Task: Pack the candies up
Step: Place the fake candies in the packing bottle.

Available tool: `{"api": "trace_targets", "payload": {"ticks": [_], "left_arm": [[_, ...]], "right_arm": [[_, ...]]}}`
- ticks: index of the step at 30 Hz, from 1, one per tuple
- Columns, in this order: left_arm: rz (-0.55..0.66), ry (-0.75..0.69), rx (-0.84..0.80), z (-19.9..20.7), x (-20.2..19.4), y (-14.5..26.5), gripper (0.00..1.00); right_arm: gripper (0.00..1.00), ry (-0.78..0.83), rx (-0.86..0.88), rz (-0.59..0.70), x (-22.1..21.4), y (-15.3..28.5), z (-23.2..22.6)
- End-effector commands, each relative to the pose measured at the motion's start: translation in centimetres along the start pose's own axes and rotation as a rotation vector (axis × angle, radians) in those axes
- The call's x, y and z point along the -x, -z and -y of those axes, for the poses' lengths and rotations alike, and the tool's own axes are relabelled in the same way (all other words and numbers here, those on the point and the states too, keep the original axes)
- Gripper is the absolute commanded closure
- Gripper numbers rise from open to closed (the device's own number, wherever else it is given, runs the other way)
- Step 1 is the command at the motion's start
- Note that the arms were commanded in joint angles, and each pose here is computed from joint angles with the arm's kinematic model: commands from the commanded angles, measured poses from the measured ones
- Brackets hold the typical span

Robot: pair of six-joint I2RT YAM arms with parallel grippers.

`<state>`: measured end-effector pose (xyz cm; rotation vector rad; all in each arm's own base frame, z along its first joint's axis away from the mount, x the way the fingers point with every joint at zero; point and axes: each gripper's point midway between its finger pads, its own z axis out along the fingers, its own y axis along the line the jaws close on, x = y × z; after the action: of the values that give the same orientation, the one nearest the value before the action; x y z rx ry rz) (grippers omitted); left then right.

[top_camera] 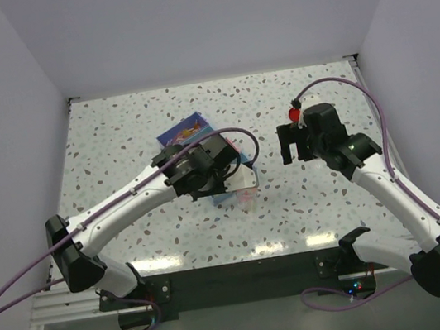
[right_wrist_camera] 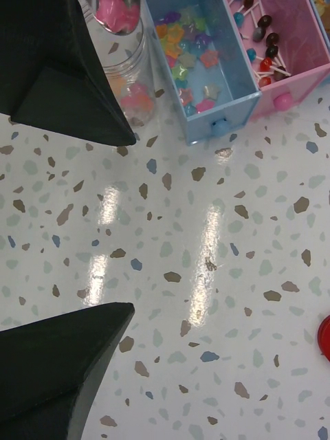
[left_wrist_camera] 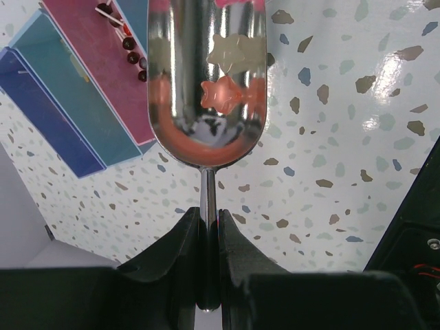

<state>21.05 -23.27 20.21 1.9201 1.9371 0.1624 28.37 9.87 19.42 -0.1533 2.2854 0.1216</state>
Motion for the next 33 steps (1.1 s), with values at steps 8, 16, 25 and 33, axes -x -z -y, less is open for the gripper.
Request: {"api": "trace_targets", "payload": {"ticks": [8, 16, 25, 33], "left_arm": [[-0.01, -0.026, 0.082, -0.8, 0.7, 1.5, 1.0], [-0.035, -0.074, 0.113, -0.5, 1.0, 1.8, 1.0], [-0.043, -0.097, 0.147, -0.8, 1.1, 2.1, 1.0], [-0.013, -0.06, 0.181, -1.4, 0.9, 3.1, 1.0]], "right_arm": [[0.01, -0.002, 0.018, 0.046, 1.0, 0.1, -0.3], [0.01, -0.007, 0.029, 0.045, 1.1, -0.1, -0.5], [0.01, -0.006, 0.046, 0.044, 1.1, -0.3, -0.9], [0.02, 0.007, 0.164, 0.039, 1.6, -0.2, -3.0]]}}
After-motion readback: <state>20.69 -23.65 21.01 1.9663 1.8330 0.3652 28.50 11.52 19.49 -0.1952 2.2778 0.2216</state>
